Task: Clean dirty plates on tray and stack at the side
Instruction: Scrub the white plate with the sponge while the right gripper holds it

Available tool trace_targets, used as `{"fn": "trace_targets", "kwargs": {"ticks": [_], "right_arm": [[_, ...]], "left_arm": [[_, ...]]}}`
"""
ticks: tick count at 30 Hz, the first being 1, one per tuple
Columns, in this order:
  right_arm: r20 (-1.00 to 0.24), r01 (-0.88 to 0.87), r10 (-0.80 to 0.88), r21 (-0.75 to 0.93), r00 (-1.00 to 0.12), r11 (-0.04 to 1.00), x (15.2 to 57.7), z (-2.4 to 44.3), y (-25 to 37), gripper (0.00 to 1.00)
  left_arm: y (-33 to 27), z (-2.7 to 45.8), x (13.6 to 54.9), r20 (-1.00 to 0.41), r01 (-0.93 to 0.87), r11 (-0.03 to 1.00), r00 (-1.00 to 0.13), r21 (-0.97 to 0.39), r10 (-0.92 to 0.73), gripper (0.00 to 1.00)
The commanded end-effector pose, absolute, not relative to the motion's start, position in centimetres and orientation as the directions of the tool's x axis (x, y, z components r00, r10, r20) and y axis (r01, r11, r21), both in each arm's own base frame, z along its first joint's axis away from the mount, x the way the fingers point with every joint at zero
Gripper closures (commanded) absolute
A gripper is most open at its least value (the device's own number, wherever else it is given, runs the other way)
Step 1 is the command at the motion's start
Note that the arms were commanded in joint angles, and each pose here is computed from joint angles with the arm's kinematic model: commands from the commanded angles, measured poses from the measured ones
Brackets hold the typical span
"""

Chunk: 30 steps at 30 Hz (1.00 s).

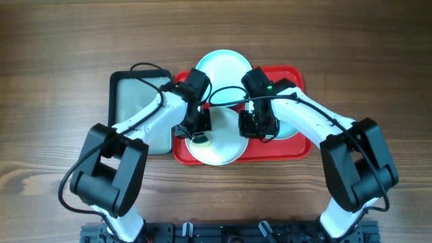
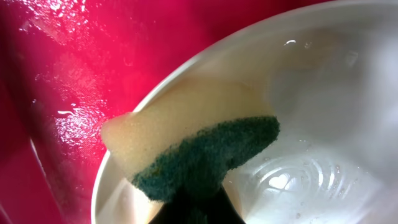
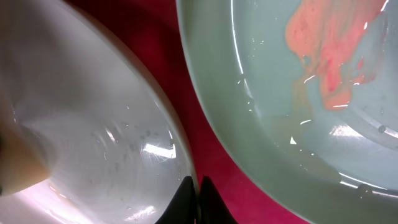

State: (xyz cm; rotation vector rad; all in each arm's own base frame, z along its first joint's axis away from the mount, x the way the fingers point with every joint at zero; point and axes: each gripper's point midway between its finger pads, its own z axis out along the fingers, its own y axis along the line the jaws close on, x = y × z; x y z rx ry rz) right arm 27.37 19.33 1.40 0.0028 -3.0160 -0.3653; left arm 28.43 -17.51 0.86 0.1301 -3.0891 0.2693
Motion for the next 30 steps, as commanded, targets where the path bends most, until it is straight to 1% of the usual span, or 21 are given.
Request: {"fn": "trace_targets", "kwargs": {"ticks": [1,4,7,11,14,17,19,20,22,26,30], "right_arm": [[0.12,0.023,-0.004,0.231,-0.993,0.973,27.0,1.1,19.4,0.96],[0.12,0.023,-0.005,0.231,-0.993,0.973,27.0,1.1,19.4,0.96],[0.119,0.023,-0.005,0.231,-0.993,0.973,27.0,1.1,19.4,0.96],[0.117,0.022,-0.005,0.232,-0.993,0.972,27.1,1.1,19.4,0.96],[0.12,0.023,-0.005,0.231,-0.993,0.973,27.0,1.1,19.3,0.96],[0.12,0.023,-0.005,0.231,-0.993,0.973,27.0,1.1,19.4,0.96],[0.12,0.023,-0.005,0.231,-0.993,0.973,27.0,1.1,19.3,0.96],[0.12,0.023,-0.005,0.231,-0.993,0.973,27.0,1.1,19.3,0.96],[0.12,0.023,-0.005,0.231,-0.993,0.973,27.0,1.1,19.3,0.96],[0.12,0.023,-0.005,0.231,-0.993,0.973,27.0,1.1,19.3,0.96],[0.12,0.024,-0.004,0.231,-0.993,0.973,27.0,1.1,19.3,0.96]], "left_arm": [[-19.0,-1.3,24.8,0.206,-0.074,0.965,-0.978,-0.252,-0.021,0.96],[-20.0,-0.9,24.4,0.221,-0.036,0.948,-0.975,-0.317,0.036,0.96],[-21.5,-0.2,23.8,0.232,-0.001,0.907,-0.967,-0.42,0.106,0.96],[-22.4,0.6,23.8,0.233,-0.006,0.882,-0.965,-0.472,0.118,0.96],[-22.6,1.7,24.2,0.196,0.011,0.873,-0.973,-0.488,0.122,0.96],[-22.8,3.9,24.7,0.122,0.057,0.856,-0.983,-0.514,0.139,0.96],[-22.4,5.4,25.1,0.062,0.085,0.863,-0.989,-0.498,0.133,0.96],[-21.3,6.4,25.6,0.008,0.098,0.889,-0.994,-0.447,0.113,0.96],[-19.9,6.7,26.0,-0.022,0.075,0.925,-0.997,-0.373,0.072,0.96],[-17.0,6.1,26.2,-0.041,0.044,0.975,-0.999,-0.217,0.036,0.96],[-16.8,5.0,26.4,-0.027,0.04,0.98,-0.999,-0.194,0.036,0.96]]}}
